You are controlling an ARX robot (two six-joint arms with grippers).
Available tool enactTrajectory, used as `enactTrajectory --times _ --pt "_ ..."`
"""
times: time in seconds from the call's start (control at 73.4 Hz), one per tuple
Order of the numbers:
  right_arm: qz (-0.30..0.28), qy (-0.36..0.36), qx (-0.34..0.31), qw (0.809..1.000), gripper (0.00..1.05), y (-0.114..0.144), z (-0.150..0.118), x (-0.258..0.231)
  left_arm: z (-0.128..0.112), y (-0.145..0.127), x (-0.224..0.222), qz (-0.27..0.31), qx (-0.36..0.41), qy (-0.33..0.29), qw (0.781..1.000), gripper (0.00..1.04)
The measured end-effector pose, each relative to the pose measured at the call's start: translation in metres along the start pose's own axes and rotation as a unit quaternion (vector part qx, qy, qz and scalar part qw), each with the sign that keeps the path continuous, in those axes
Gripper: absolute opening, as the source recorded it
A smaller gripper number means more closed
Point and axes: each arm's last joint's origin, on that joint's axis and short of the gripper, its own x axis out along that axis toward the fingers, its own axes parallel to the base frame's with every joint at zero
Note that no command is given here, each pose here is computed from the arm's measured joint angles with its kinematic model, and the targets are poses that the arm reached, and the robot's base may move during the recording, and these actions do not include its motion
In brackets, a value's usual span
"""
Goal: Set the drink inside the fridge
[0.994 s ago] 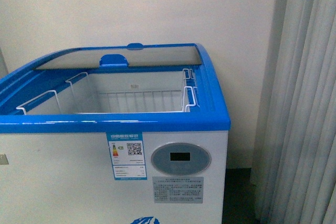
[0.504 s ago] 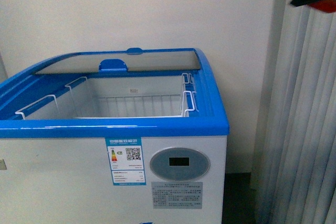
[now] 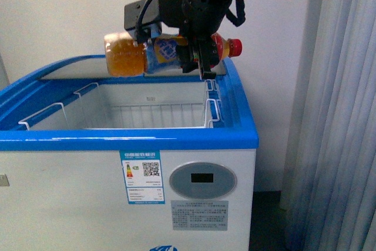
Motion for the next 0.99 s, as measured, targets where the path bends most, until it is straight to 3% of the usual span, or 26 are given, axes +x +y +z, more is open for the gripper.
enactTrajectory --times 0.123,0.463,0.599,0.994 --pt "0.009 0.017 -0.009 1.0 0.4 0.008 0.0 0.023 -0.003 0.0 -0.008 0.0 0.0 0.001 1.0 0.03" --pt "-0.054 0.007 0.004 0.999 0.4 0.008 0.016 0.049 -0.014 0.0 -0.023 0.0 0.0 -0.001 1.0 0.03" --pt "-0.052 0.001 0.025 0.998 0.4 0.037 0.029 0.096 -0.011 0.0 -0.032 0.0 0.0 -0.008 1.0 0.03" --pt "-0.108 -0.002 0.035 0.994 0.4 0.042 0.045 0.111 -0.01 0.0 -0.045 0.0 0.0 -0.011 1.0 0.03"
